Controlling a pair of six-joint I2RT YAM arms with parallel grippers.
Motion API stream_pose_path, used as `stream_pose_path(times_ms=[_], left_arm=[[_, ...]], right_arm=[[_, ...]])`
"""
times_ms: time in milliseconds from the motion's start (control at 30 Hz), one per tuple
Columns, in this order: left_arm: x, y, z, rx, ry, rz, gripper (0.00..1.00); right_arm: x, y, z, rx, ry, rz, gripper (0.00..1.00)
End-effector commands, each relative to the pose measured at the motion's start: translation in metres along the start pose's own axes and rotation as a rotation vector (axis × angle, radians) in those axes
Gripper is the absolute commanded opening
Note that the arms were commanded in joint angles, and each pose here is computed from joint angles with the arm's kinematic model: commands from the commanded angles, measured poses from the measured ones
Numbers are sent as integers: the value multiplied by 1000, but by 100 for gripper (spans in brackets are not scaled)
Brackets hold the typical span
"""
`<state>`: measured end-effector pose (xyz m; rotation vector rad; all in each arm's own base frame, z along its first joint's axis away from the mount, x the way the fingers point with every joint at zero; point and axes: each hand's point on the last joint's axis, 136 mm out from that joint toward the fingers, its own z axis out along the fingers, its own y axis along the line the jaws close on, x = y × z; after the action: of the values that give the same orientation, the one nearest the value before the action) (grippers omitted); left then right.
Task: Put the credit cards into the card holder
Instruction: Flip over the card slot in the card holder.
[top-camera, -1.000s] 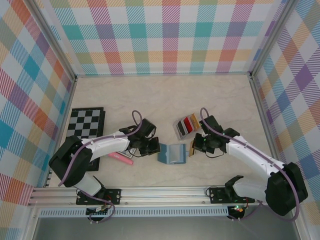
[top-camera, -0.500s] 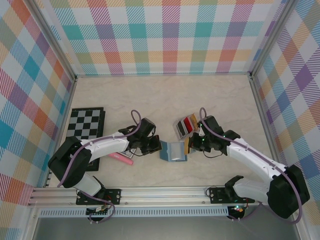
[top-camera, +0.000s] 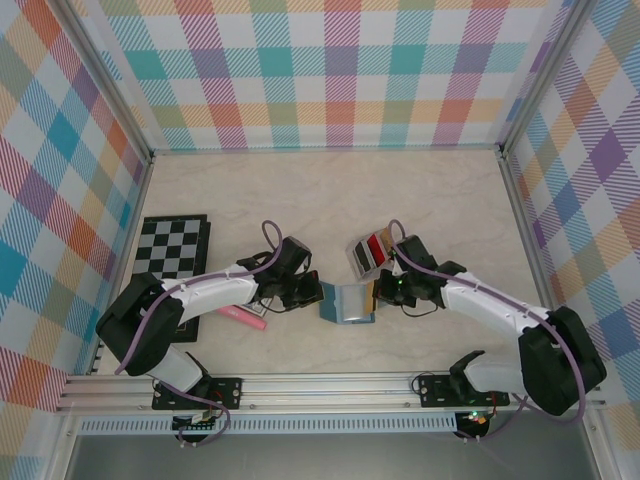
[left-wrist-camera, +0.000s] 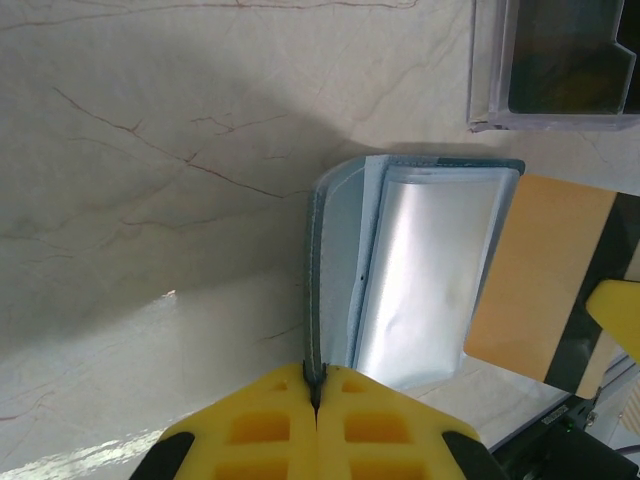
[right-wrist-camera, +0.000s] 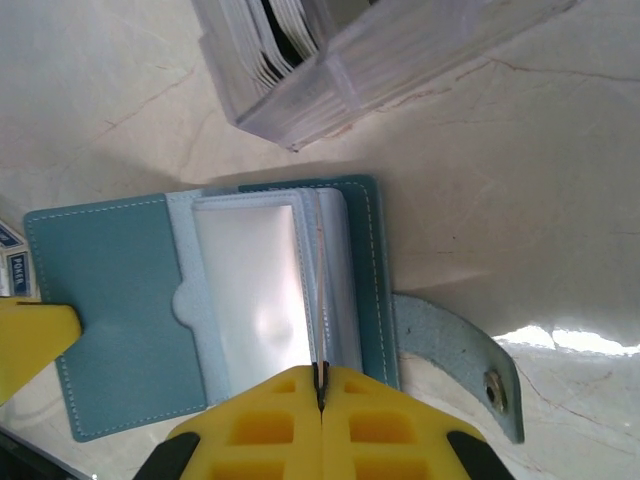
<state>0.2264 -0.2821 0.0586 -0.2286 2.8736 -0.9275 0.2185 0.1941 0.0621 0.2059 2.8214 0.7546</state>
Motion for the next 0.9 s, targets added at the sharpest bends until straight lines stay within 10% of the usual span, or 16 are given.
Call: stream_pose_path(times_ms=[0, 867], left_arm=[[6, 13, 6, -37, 30, 2, 0], [9, 24, 13, -81, 53, 17, 0]], right_arm=[[3, -1, 7, 0, 8, -37, 3], [1, -3, -4, 11, -34, -128, 4]])
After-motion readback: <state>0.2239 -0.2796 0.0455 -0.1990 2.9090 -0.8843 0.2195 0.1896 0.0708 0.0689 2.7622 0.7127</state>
